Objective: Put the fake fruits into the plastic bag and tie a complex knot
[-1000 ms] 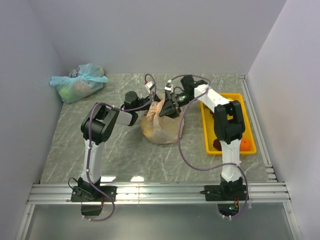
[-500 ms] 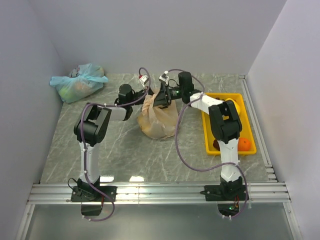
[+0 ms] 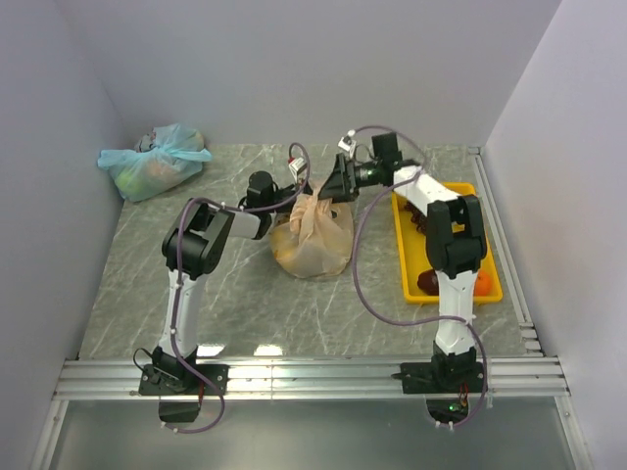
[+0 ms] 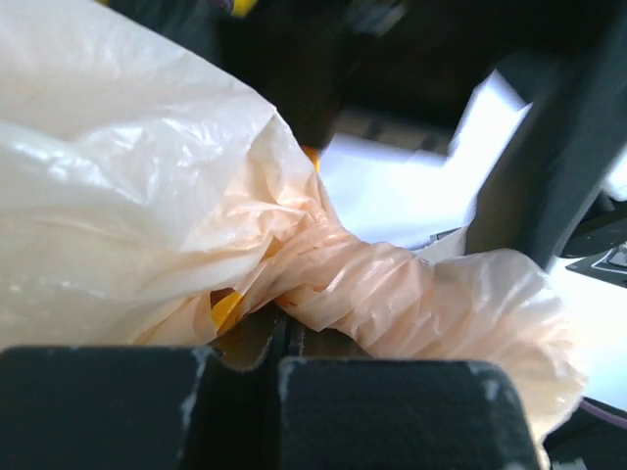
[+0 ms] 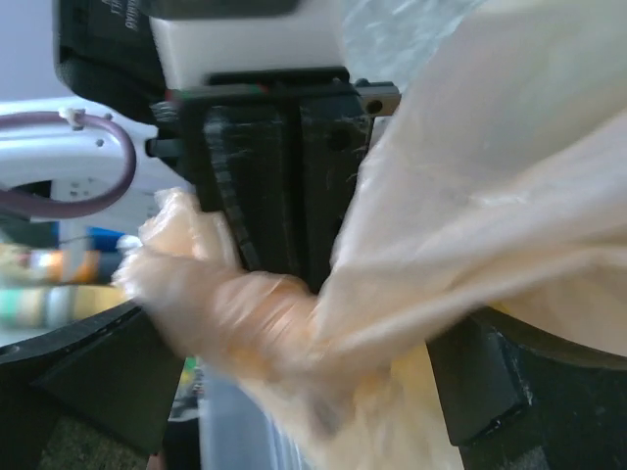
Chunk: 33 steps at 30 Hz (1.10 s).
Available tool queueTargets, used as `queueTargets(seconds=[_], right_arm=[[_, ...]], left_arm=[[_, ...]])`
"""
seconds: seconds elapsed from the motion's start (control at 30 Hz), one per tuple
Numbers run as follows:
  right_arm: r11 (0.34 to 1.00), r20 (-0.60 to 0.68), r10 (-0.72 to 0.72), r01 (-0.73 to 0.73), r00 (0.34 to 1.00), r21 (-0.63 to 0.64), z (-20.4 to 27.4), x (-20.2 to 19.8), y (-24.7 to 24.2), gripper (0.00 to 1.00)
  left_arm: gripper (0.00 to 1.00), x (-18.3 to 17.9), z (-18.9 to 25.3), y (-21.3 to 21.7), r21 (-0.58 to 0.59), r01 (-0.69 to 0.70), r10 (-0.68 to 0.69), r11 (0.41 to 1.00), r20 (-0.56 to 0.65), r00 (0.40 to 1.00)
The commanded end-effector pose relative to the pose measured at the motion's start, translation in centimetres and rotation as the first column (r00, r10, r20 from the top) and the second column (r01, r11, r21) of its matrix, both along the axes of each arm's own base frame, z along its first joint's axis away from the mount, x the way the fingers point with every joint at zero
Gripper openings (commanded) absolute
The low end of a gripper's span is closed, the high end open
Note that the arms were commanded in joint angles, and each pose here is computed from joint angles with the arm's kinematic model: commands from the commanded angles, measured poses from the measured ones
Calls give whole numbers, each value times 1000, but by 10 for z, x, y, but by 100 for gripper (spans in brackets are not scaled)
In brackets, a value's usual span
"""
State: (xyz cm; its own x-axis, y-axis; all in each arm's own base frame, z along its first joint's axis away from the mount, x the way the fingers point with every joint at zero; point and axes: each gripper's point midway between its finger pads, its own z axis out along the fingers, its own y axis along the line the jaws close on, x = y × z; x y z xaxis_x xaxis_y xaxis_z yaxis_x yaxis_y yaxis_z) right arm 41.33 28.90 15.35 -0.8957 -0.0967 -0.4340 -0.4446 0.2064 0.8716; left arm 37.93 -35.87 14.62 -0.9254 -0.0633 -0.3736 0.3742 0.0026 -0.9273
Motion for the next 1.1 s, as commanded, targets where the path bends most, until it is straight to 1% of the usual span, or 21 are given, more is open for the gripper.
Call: queueTargets(seconds=[0.0, 0.07, 0.13, 0.2, 0.23, 0.33, 0.43, 0.57, 0.73, 0.9, 1.0, 1.07], right_arm=[[977, 60, 15, -2, 998, -215, 8, -21, -42, 98], [977, 32, -15, 22, 999, -210, 9, -25, -56, 98], [985, 46, -38, 45, 998, -168, 25, -27, -71, 88], [985, 41, -60, 66, 997, -157, 28, -29, -80, 81], [984, 44, -62, 68, 997, -165, 28, -30, -82, 68], [980, 54, -74, 83, 996, -179, 27, -30, -82, 54], [981, 47, -72, 80, 996, -175, 21, -28, -77, 54], [988, -17, -85, 82, 996, -134, 24, -20, -64, 54], [994, -34, -39, 35, 999, -103, 26, -27, -49, 53], [991, -39, 25, -30, 999, -131, 16, -40, -34, 51], [986, -30, 40, -44, 999, -161, 10, -42, -31, 49], [984, -20, 29, -32, 999, -175, 7, -38, -32, 44]], left_arm=[[0, -2, 31, -8, -62, 35, -27, 997, 120, 992], [0, -2, 31, -9, -60, 36, -28, 998, 124, 992], [1, -5, 32, -8, -67, 37, -28, 997, 127, 992], [1, -6, 34, -7, -71, 34, -25, 997, 131, 991], [1, -7, 33, -7, -72, 36, -27, 997, 127, 991], [0, -10, 36, -7, -86, 39, -27, 996, 141, 990], [0, -13, 39, -9, -94, 53, -38, 994, 158, 987], [0, -13, 38, -11, -93, 61, -44, 994, 169, 985], [0, -14, 38, -13, -91, 71, -53, 993, 182, 982], [0, -15, 40, -15, -92, 83, -64, 992, 195, 979], [0, -17, 41, -15, -97, 88, -66, 991, 207, 976], [1, -18, 43, -14, -97, 89, -67, 991, 211, 975]])
